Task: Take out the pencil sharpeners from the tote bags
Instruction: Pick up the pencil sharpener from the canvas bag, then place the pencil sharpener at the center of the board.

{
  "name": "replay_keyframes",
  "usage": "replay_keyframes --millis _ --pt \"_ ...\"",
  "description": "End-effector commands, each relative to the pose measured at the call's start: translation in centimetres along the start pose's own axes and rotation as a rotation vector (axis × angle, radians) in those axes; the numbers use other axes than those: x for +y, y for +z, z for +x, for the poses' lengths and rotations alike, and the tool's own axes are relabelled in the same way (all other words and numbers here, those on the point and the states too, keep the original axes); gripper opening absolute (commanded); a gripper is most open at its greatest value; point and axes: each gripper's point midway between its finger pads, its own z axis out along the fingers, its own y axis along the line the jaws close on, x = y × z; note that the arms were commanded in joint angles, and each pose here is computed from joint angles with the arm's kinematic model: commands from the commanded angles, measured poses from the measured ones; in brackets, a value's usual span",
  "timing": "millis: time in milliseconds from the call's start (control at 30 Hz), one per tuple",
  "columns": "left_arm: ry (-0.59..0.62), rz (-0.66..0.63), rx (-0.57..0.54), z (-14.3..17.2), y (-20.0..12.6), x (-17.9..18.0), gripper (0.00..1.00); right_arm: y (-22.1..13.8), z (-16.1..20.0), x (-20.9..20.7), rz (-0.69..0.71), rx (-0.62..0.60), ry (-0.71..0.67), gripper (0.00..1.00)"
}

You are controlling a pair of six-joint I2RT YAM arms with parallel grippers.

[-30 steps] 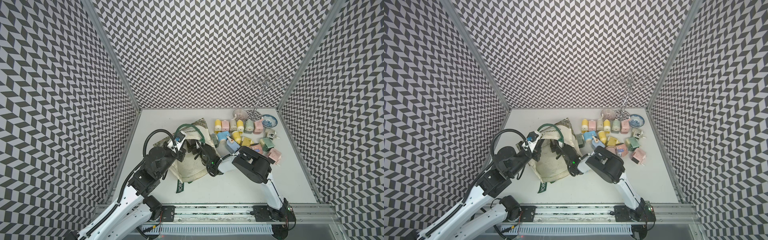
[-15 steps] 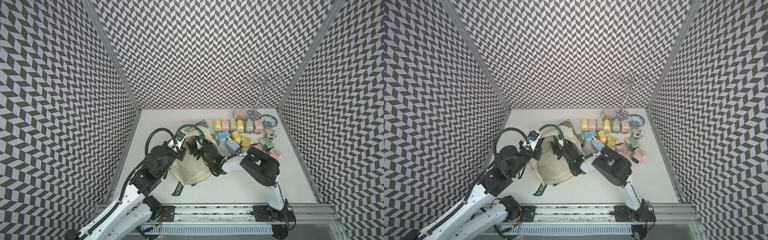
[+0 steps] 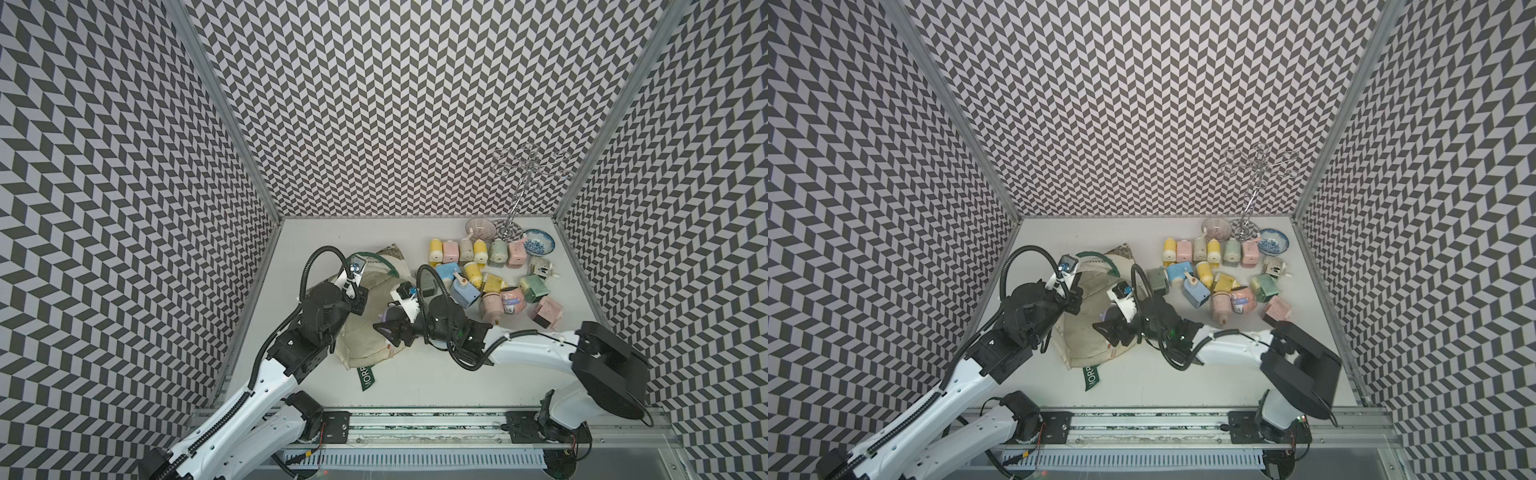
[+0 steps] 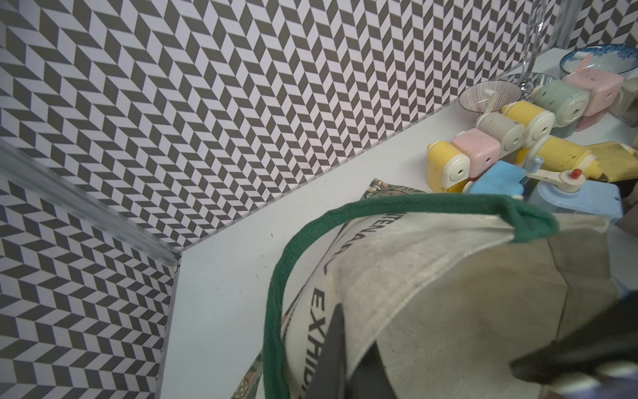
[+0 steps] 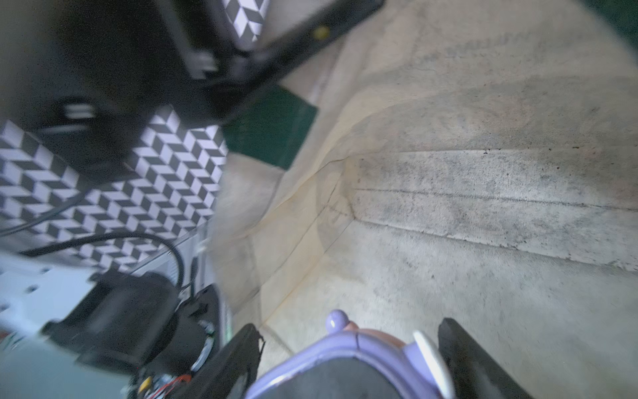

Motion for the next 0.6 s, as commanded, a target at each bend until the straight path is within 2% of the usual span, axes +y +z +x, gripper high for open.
replay_keyframes --millis 0,133,267,400,567 --pt "-0.051 -0.034 -0.050 -2.2 -0.4 1.1 0.00 -3.8 -0.9 -0.8 0.087 -0.022 0.011 0.57" --pt "-0.054 -0.036 -0.041 -2.1 -0.2 1.2 0.00 -9.0 -0.1 -6.1 0.352 -0.039 0.047 0.58" --pt "-0.063 -0.036 -0.026 -1.8 0.1 1.3 0.00 -13.2 1.8 -11.1 0.554 -0.048 0.115 0.58" --pt "-0.070 -0.038 -0.019 -1.7 0.3 1.5 0.00 -15.1 4.3 -14.7 0.708 0.000 0.206 0.58" --pt "-0.071 -0.039 -0.015 -1.6 0.5 1.5 0.00 -15.2 6.3 -16.7 0.762 0.038 0.253 0.59"
